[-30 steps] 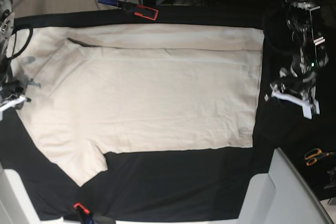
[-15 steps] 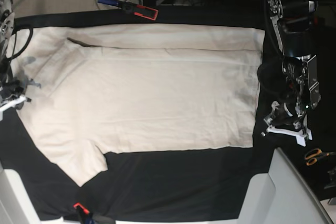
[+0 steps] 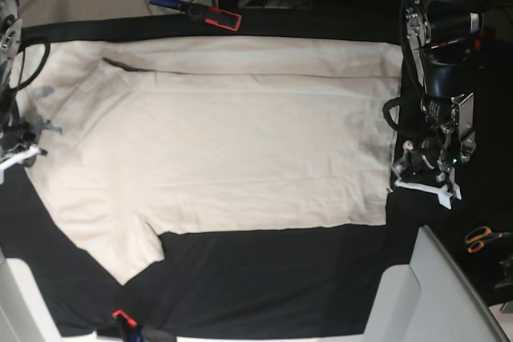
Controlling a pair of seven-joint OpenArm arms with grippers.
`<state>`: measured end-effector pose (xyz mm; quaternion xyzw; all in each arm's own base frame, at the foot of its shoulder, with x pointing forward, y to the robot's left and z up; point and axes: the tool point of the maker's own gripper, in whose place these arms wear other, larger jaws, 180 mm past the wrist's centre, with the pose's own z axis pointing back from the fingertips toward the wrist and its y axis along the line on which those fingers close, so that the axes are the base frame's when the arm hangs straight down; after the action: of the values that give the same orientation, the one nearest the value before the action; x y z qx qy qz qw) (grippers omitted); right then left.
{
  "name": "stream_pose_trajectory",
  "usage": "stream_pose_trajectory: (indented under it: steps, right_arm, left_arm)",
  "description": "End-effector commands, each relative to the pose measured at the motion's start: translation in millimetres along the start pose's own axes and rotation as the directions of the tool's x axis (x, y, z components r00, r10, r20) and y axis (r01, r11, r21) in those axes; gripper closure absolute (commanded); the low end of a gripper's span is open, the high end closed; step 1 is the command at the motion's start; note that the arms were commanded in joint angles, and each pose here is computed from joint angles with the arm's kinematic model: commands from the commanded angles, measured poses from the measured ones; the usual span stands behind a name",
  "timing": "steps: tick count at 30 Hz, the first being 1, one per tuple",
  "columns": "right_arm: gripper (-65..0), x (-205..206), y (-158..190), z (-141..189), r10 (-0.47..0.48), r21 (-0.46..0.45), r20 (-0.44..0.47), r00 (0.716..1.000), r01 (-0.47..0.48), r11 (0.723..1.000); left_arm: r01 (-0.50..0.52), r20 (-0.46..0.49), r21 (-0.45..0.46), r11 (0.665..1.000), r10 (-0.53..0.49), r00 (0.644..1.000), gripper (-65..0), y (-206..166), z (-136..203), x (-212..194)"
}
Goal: Fold the T-shirt properly
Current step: 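Move the left gripper along the shirt's side edge and grasp it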
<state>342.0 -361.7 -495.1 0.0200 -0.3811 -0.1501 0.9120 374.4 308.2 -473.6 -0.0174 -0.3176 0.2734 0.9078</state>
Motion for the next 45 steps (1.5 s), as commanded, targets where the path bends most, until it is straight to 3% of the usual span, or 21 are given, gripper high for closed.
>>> stream_pose_trajectory:
  steps: [1,6,10,14,17,20,23,26,28,45]
  right_arm:
    - [-0.2,18.8,-8.1,2.1,0.011,-0.015,0.031,0.999,-0.01,1.0]
    - [-0.2,28.3,-6.8,2.5,0.024,-0.014,0.054,0.998,-0.023,1.0]
    - [-0.2,31.7,-6.5,2.8,0.028,-0.013,0.062,0.998,-0.027,1.0]
    - [-0.2,32.1,-7.4,3.1,0.028,-0.015,0.062,0.998,-0.027,1.0]
    - [-0.2,32.1,-7.4,3.1,0.028,-0.015,0.062,0.998,-0.027,1.0]
    - [-0.2,32.1,-7.4,3.1,0.028,-0.015,0.062,0.998,-0.027,1.0]
    - [-0.2,30.8,-6.8,2.9,0.028,-0.014,0.06,0.998,-0.027,1.0]
    - [-0.2,30.8,-6.8,2.9,0.028,-0.014,0.06,0.998,-0.027,1.0]
    - [-0.2,30.8,-6.8,2.9,0.028,-0.014,0.06,0.998,-0.027,1.0]
    - [-0.2,30.6,-5.9,2.6,0.026,-0.012,0.061,0.998,-0.025,1.0]
  left_arm:
    - [0.023,0.045,-0.018,1.0,-0.022,0.999,-27.6,-13.3,1.8,18.9]
    - [0.127,0.021,0.002,0.992,-0.127,0.992,-27.6,-31.3,-3.1,1.5]
    - [0.128,0.016,-0.014,0.992,-0.128,0.992,-27.6,-36.5,-3.7,-1.8]
    - [0.16,0.002,-0.088,0.983,-0.161,0.987,-27.5,-51.5,-5.8,-4.3]
    - [0.146,-0.054,-0.088,0.985,-0.151,0.987,-27.2,-48.1,-13.2,-20.9]
    - [0.134,-0.047,-0.082,0.988,-0.138,0.989,-27.2,-44.8,-17.2,-26.0]
    - [0.127,-0.051,-0.077,0.989,-0.131,0.99,-21.4,-42.4,-18.1,-28.9]
    - [0.126,-0.052,-0.076,0.989,-0.13,0.99,-6.6,-41.2,-18.1,-30.1]
    - [0.126,-0.055,-0.074,0.989,-0.13,0.99,0.0,-40.3,-18.2,-31.8]
    - [0.127,-0.064,-0.072,0.989,-0.132,0.989,0.0,-39.0,-17.7,-34.0]
